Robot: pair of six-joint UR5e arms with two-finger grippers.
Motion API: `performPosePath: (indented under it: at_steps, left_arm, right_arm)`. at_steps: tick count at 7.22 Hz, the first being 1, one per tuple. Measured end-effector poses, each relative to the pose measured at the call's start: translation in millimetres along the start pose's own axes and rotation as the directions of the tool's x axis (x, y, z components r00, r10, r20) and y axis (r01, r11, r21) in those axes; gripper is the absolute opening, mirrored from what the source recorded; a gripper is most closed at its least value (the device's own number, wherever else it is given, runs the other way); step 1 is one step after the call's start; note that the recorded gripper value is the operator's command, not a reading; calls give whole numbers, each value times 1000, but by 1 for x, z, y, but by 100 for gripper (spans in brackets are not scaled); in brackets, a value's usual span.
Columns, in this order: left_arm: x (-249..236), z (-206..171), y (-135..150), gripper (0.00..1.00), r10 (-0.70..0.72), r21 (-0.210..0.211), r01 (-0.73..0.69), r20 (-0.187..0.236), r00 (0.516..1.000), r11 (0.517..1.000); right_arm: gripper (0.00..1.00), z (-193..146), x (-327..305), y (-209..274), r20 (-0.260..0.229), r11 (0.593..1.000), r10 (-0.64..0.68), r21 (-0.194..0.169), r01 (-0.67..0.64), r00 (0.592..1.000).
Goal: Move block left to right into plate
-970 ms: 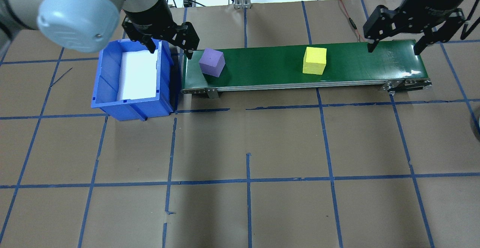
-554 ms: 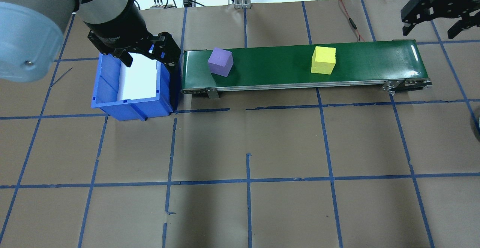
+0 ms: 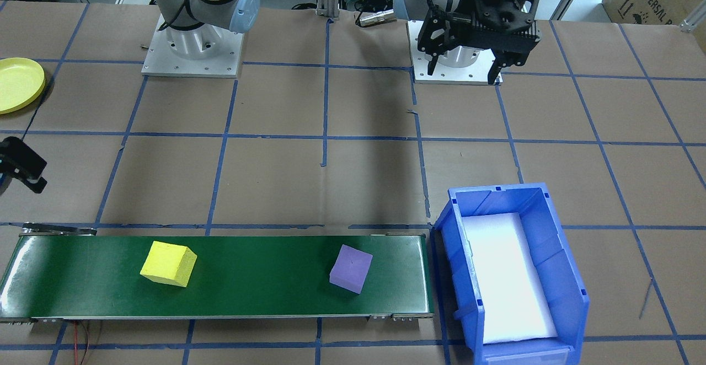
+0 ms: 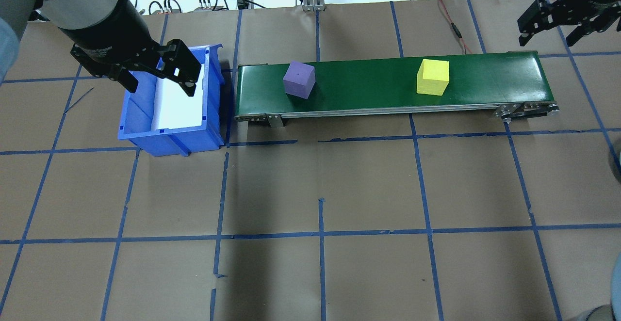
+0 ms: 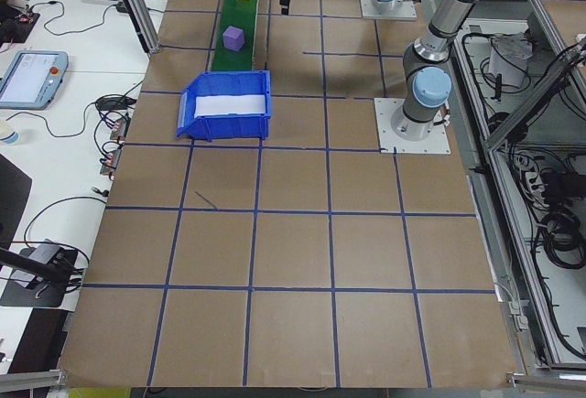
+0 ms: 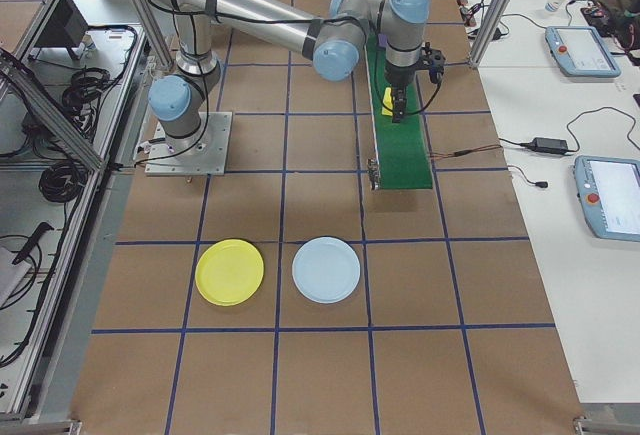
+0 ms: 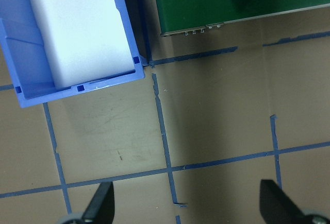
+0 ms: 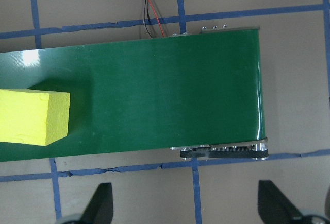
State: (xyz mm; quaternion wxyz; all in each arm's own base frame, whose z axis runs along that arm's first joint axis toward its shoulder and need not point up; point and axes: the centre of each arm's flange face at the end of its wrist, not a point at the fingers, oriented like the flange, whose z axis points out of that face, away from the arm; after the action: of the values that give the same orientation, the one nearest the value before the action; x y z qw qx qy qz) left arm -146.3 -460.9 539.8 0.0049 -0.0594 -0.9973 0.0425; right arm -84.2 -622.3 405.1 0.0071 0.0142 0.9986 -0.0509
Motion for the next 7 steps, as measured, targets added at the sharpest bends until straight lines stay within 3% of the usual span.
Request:
performPosePath:
  at_steps: [1,4,6,7]
  left_arm:
    - [-9,-4,-3,100,-21,26,21,4,1000,999]
    - [-44,1,-6,100,-81,20,81,6,997,997]
    - [-46,2,-6,100,-84,17,84,5,996,996]
    - [-46,2,-6,100,-83,16,83,4,997,996]
  right_arm:
    - [100,27,1,-13,48,1000,-22,1,22,999]
    - [100,80,-6,-34,204,999,-12,45,3,979]
    - [100,102,-12,-36,287,998,40,30,-50,957]
    - [100,113,-15,-36,321,995,90,6,-97,943]
